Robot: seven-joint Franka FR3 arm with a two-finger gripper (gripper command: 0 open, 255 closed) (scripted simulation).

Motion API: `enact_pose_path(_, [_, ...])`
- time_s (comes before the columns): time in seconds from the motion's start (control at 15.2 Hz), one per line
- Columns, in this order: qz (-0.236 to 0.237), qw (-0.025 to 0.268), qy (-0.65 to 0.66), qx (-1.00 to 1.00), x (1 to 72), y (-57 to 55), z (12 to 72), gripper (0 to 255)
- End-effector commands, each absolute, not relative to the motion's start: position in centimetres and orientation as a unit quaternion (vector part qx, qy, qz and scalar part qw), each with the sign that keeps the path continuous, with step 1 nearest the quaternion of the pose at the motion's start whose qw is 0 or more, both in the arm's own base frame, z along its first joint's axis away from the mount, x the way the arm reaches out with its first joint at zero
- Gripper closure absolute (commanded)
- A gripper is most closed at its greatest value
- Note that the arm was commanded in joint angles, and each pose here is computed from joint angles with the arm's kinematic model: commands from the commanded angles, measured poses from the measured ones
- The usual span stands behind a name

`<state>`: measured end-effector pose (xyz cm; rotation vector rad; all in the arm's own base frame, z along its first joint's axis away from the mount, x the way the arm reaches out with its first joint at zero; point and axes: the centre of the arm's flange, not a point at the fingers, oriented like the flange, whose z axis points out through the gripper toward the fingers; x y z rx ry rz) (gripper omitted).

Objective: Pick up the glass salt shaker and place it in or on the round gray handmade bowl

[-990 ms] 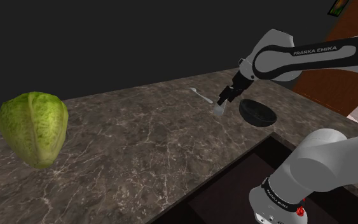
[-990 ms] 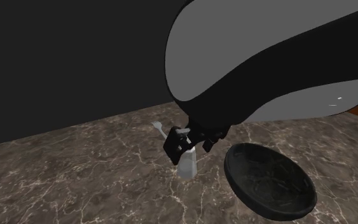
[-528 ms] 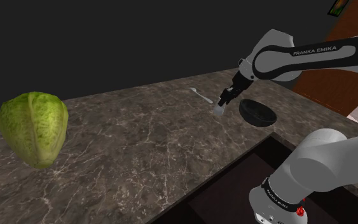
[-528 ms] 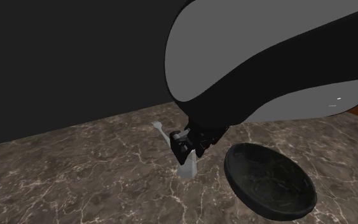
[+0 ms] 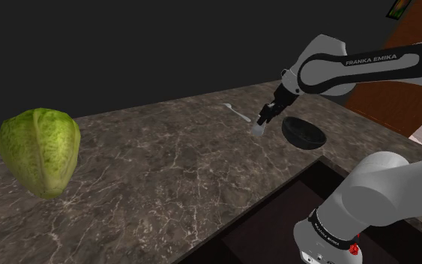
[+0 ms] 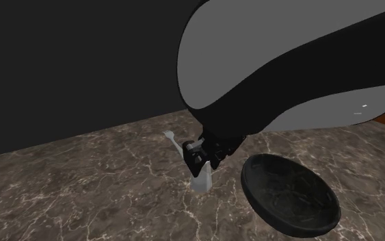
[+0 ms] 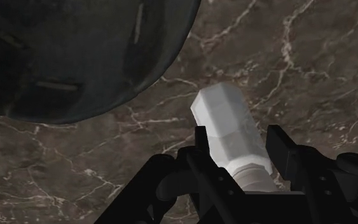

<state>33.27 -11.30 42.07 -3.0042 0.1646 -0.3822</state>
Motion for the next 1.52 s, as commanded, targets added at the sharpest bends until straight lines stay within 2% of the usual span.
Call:
enact_pose_path(0.0, [-0.125,0.054,0.054,-0.989,33.3,-11.3,42.5,255])
enact_pose_path(1.45, [-0.125,0.054,0.054,-0.989,33.3,-11.3,54.2,255])
